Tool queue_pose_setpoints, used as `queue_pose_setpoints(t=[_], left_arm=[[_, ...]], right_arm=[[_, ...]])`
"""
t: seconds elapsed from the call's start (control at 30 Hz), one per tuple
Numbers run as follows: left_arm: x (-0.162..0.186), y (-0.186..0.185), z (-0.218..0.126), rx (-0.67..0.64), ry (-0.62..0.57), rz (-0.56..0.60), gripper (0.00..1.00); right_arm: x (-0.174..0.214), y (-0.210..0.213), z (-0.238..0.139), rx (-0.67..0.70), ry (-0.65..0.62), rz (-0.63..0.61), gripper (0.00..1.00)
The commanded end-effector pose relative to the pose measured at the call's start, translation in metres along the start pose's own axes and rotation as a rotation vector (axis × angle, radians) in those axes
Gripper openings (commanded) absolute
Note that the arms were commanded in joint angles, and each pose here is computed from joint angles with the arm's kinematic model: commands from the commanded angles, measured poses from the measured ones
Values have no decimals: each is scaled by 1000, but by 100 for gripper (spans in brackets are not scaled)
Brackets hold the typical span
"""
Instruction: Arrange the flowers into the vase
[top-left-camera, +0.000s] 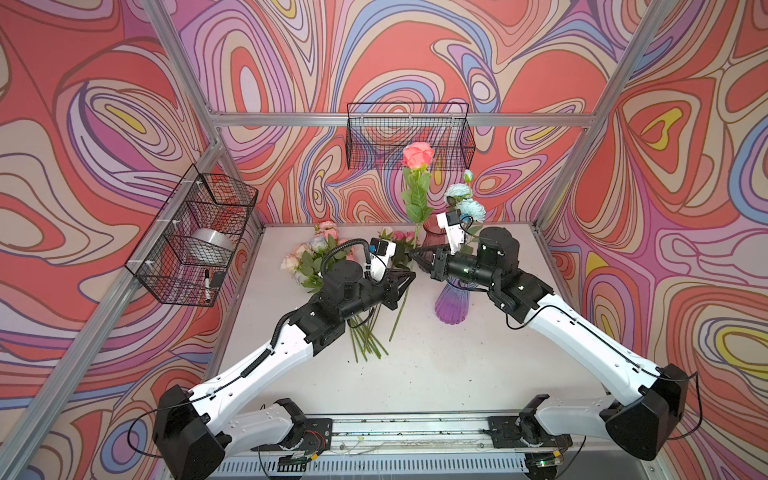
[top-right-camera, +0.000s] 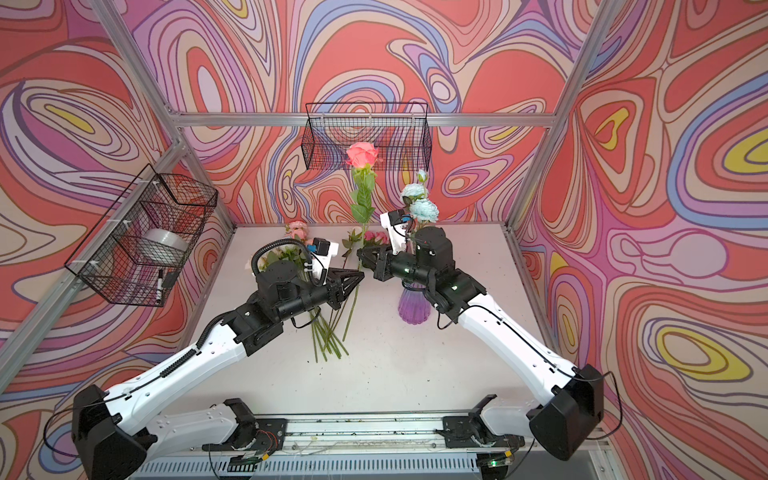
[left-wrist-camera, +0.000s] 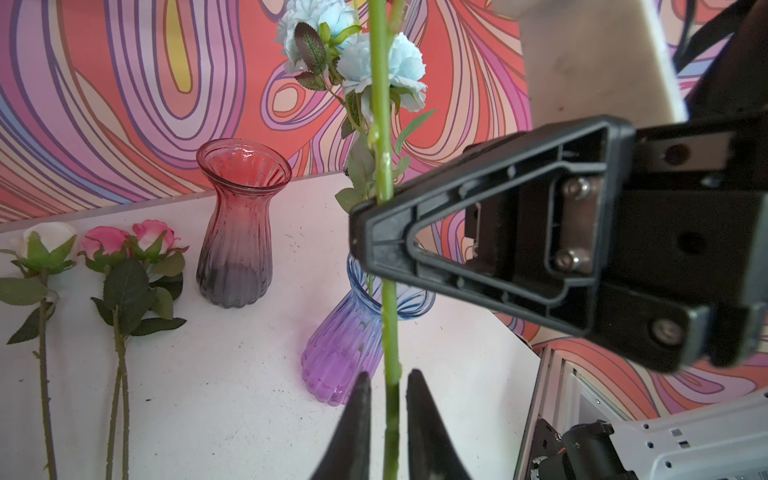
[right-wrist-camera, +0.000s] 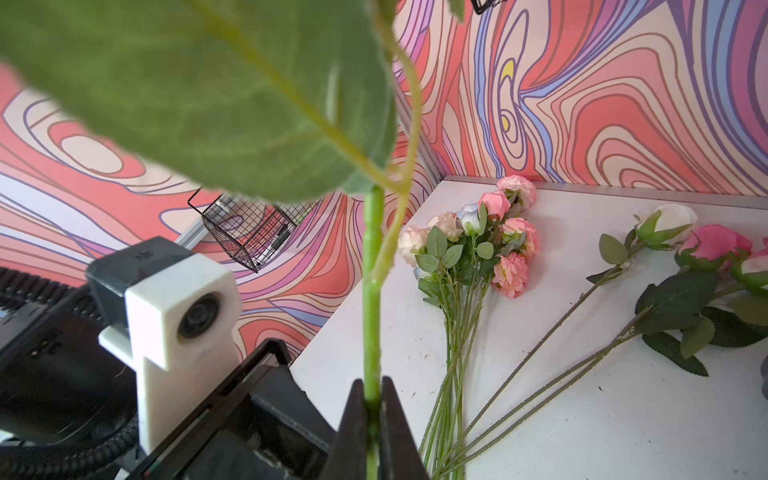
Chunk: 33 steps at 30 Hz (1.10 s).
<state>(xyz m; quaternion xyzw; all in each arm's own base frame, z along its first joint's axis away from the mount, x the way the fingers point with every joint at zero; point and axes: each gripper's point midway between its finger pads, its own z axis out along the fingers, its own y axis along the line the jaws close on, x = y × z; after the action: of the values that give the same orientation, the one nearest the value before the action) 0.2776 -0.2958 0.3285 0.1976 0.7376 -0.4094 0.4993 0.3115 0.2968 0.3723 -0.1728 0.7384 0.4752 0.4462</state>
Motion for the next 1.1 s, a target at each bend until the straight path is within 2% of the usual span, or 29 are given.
queue_pose_setpoints(t=[0.0, 0.03, 0.1, 0.37, 0.5, 0.77, 0.93, 1.07], left_arm=[[-6, -1, -4, -17, -19, 17, 49], [-7, 0, -5, -23, -21, 23, 55], [-12, 3, -9, -55, -34, 40, 61], [-36, 42, -44, -317, -197, 59, 67], [-40, 53, -52, -388, -229, 48, 67], [-36, 60, -49, -419, -207, 38, 67], [-34, 61, -47, -420, -198, 30, 67], [-33, 61, -45, -420, -192, 27, 67]], right_arm=[[-15, 8, -6, 7, -48, -50, 1], [-18, 8, -8, 17, -57, -60, 1], [-22, 5, -13, 54, -68, -80, 1], [-48, 3, -47, 208, -148, -196, 1], [-65, 2, -64, 294, -188, -262, 1], [-119, -2, -127, 587, -341, -431, 0], [-129, -11, -149, 723, -360, -476, 0], [-124, -22, -153, 784, -359, -485, 0]])
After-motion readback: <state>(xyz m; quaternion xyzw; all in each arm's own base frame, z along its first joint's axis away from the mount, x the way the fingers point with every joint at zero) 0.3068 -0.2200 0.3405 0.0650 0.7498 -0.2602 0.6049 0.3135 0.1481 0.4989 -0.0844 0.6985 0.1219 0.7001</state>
